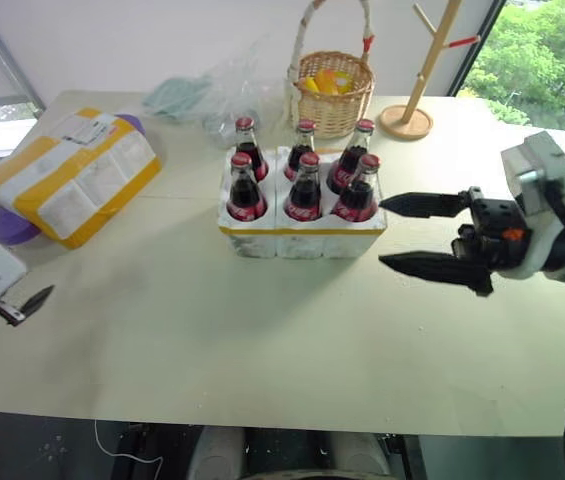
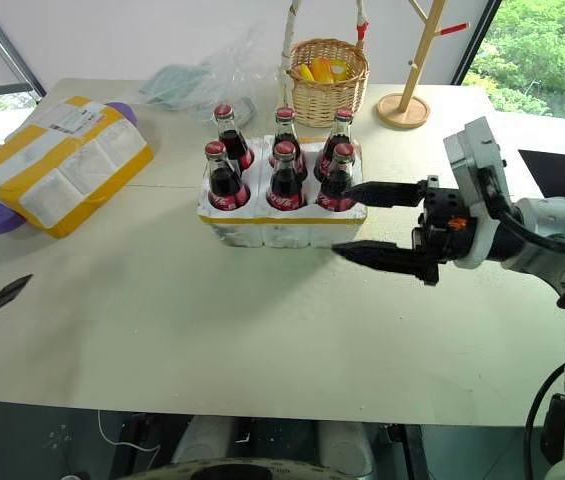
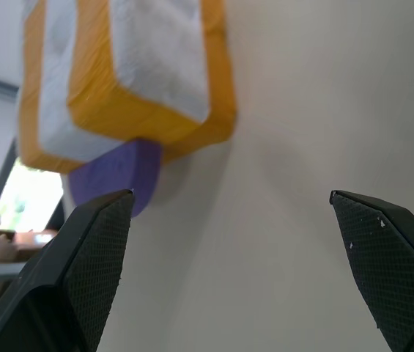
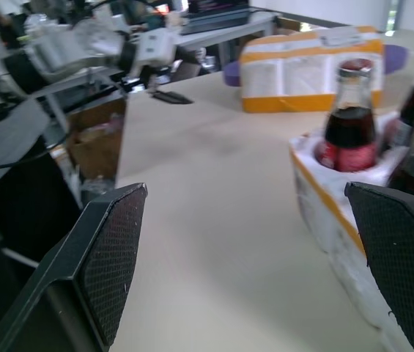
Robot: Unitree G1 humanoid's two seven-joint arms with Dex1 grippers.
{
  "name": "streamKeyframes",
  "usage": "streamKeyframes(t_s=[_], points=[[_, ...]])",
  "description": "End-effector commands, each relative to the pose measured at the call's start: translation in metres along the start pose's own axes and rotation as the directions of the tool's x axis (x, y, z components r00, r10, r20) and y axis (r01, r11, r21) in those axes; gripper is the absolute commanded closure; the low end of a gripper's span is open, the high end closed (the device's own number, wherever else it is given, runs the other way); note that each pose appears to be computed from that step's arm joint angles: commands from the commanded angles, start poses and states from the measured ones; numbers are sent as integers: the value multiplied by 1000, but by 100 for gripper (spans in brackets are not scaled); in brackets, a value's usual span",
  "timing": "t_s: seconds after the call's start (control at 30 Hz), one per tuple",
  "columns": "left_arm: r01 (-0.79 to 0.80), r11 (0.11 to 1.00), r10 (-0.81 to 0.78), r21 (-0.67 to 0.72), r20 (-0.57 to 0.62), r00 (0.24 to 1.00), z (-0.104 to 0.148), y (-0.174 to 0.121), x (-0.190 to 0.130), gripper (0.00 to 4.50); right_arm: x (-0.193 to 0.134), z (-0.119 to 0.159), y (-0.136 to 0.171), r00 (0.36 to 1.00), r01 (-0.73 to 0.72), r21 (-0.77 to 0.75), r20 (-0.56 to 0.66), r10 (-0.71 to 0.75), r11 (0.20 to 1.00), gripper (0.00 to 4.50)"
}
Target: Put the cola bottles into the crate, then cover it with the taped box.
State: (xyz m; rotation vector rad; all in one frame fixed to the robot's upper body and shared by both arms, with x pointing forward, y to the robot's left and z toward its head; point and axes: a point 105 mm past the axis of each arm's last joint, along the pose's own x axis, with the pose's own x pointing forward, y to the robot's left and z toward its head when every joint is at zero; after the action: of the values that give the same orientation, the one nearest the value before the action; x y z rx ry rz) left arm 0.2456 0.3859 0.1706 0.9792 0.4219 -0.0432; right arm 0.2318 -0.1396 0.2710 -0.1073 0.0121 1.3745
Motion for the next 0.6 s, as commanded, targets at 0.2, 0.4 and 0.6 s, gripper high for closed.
streamKeyframes(t_s=[0.2,0.4,0.6], points=[[-198,976,200,96,-15,980,-11,12,42,0,4,19,4,999,-4,-56,49,7,998,6],[-270,958,276,95,-46,960,-17,24,69,0,-1,24,3,998,26,-67,64,-22,997,6],[-314,945,322,91,-94,942,-28,33,84,0,-5,23,3,996,72,-72,55,-68,995,6]])
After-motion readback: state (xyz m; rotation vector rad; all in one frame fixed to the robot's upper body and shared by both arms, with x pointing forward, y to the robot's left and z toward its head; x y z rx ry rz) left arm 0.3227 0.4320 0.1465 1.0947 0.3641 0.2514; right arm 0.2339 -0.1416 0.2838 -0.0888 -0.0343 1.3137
